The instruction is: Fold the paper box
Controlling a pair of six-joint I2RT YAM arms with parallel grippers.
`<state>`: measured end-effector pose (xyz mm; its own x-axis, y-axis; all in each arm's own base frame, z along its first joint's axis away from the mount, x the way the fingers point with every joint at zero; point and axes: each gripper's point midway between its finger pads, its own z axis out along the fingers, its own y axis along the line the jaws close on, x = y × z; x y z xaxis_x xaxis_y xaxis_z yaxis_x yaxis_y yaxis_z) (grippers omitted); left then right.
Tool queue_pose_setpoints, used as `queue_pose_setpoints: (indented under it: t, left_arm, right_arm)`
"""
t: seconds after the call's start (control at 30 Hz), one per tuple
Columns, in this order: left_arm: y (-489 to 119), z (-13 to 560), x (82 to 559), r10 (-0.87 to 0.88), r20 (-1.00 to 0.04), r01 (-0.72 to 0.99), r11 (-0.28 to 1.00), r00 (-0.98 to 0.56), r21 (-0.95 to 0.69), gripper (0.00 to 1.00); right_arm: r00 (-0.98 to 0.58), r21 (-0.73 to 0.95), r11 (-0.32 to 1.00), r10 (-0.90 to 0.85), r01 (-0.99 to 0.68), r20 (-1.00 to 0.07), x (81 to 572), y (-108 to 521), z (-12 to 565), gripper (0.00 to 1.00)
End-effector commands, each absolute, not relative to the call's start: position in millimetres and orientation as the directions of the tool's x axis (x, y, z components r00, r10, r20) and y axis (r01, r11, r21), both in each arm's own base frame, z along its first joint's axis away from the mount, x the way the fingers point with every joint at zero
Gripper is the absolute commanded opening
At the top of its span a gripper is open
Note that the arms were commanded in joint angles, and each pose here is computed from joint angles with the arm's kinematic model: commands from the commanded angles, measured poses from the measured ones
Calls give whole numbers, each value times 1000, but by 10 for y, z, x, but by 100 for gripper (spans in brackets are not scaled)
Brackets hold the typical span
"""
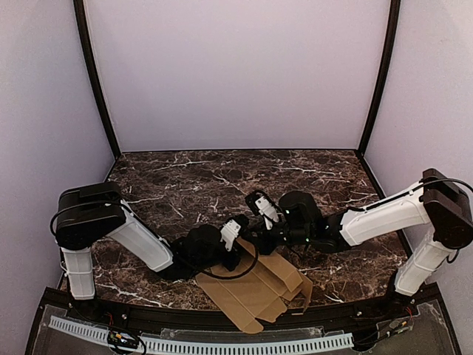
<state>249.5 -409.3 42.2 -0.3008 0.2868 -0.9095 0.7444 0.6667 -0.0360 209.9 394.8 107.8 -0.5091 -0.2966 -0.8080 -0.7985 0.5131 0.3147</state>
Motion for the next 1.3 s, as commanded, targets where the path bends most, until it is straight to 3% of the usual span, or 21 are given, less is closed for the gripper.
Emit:
queue_pose_setpoints:
  t: [0.0,0.2,0.37,0.53,0.63,0.77,0.9,1.27]
  left_arm:
    - [-4063,516,2583,235,-926,710,703,-295,-48,1]
    - [-3956,462,2635,248,-912,663,748,-328,-35,1]
    - [-3713,487,2737,246,-903,563,827,-352,6,1]
    - [-3315,509,2834,235,-894,399,914,-381,71,1]
    - [-3108,566,2890,217,-894,295,950,-391,102,1]
    - [-2867,515,2896,172,-880,164,980,-442,109,1]
    - [-2729,445,2868,102,-861,64,995,-499,81,1]
    - [-2760,460,2693,53,-859,28,999,-509,45,1]
  right_arm:
    - [-566,320,540,-384,-779,-729,1912,3789,739,0]
    - [-547,287,568,-363,-772,-754,1989,3736,896,0]
    - [-528,244,612,-337,-752,-779,2082,3534,1137,26]
    - [-508,190,677,-308,-711,-804,2162,3181,1420,37]
    - [-509,161,708,-312,-687,-802,2168,2977,1515,39]
    - [-530,173,721,-303,-671,-792,2107,2842,1597,29]
    - [-586,227,719,-297,-657,-754,2017,2831,1491,2]
    - [-649,204,777,-316,-595,-692,2222,2988,1223,0]
